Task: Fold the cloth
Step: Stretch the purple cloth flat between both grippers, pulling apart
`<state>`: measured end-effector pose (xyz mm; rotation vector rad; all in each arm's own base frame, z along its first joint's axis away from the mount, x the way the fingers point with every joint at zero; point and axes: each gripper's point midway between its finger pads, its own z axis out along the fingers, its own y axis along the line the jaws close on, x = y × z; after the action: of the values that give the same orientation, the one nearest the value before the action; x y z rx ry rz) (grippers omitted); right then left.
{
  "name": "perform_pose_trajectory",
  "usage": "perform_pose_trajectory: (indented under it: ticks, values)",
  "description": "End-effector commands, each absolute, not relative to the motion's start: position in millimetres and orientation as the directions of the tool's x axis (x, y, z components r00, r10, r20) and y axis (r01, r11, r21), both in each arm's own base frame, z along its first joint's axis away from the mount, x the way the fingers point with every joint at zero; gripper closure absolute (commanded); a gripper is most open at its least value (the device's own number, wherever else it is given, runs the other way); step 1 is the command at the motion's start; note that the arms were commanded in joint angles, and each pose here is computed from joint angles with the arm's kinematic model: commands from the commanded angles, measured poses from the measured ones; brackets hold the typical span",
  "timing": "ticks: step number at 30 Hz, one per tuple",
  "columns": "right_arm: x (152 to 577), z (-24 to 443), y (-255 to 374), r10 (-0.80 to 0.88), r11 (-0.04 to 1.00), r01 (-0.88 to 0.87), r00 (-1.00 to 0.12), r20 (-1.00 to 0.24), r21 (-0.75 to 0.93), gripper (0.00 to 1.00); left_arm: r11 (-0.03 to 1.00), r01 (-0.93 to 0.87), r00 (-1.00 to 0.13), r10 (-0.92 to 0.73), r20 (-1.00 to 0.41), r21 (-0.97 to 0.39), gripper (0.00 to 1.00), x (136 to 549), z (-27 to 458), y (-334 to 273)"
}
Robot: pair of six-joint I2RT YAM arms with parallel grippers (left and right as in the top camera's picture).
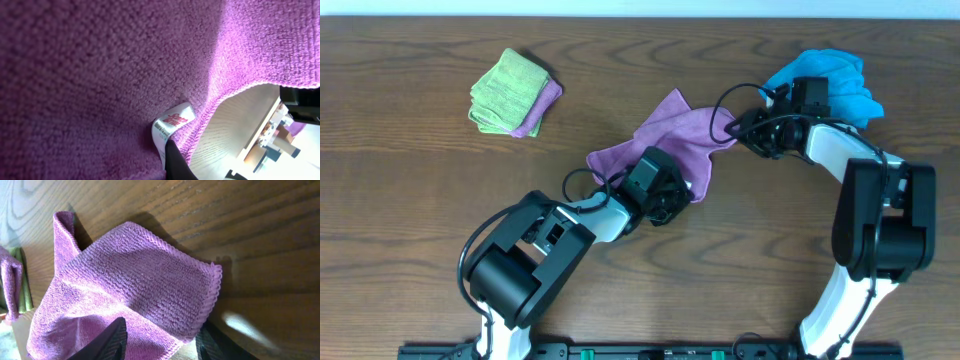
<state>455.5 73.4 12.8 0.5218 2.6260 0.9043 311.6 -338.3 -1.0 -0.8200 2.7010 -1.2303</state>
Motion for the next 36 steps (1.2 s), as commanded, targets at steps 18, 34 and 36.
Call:
perform_pose_trajectory:
  ticks: [18, 34, 36]
  values:
    - [455, 0, 62, 0.388, 0.807, 0.205, -0.891, -0.236, 0.555, 0.49, 0.633, -0.304, -0.937, -0.335, 0.103, -0.712, 0.94, 317, -6, -288]
    - [455, -9, 77, 0.354, 0.803, 0.171, -0.907, -0.226, 0.571, 0.99, 0.605, -0.268, -0.951, -0.291, 0.105, -0.75, 0.94, 319, 7, -286]
    - [453, 7, 70, 0.351, 0.808, 0.161, -0.904, -0.244, 0.567, 0.99, 0.588, -0.234, -0.958, -0.277, 0.079, -0.774, 0.94, 326, 21, -277]
